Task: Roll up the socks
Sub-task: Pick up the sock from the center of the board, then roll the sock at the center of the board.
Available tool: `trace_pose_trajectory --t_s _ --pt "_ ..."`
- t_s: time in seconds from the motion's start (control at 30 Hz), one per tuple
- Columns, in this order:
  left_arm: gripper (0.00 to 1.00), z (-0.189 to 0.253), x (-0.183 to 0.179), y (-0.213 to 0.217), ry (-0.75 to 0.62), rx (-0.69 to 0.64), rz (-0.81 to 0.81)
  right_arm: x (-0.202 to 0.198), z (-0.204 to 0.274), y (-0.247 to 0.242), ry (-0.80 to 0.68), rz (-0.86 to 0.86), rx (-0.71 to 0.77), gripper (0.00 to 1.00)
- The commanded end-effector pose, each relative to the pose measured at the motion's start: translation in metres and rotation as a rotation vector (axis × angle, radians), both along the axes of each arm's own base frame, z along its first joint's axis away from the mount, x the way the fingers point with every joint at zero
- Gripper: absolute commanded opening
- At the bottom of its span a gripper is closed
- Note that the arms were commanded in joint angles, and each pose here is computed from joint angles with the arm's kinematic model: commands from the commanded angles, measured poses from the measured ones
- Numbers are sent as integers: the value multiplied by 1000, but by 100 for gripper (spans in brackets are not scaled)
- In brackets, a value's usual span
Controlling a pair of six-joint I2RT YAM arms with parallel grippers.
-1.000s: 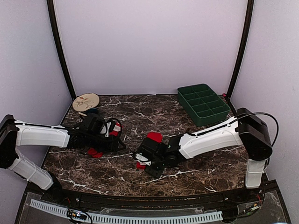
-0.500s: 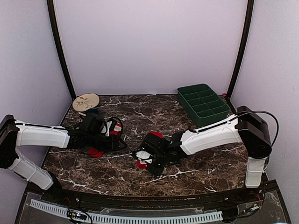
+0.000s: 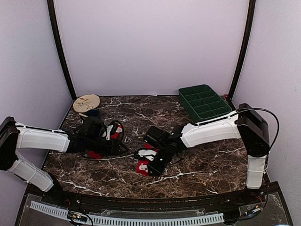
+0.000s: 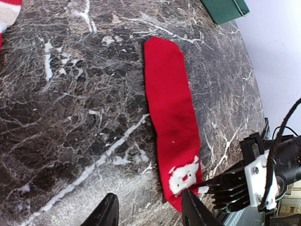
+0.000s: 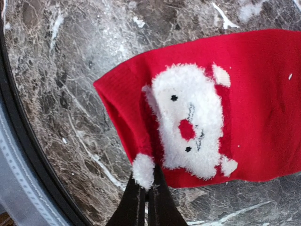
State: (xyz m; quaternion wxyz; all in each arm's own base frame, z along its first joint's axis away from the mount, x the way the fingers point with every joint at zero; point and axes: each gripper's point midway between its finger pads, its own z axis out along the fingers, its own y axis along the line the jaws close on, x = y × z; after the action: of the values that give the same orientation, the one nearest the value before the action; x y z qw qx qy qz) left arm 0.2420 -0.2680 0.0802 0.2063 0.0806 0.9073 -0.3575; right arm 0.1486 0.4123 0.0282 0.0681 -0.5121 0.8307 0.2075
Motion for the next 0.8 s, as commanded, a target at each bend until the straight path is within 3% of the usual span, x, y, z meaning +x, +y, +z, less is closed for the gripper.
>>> trace_pose_trajectory --t_s 0.0,0.43,0.77 --pt "48 21 -5 -10 -53 -81 -70 -3 16 11 193 -36 62 0" --pt "46 33 -37 -16 -174 -166 -216 11 18 8 490 -112 120 0" --pt "48 7 -75 -57 -175 -93 -462 22 17 3 597 -140 126 0"
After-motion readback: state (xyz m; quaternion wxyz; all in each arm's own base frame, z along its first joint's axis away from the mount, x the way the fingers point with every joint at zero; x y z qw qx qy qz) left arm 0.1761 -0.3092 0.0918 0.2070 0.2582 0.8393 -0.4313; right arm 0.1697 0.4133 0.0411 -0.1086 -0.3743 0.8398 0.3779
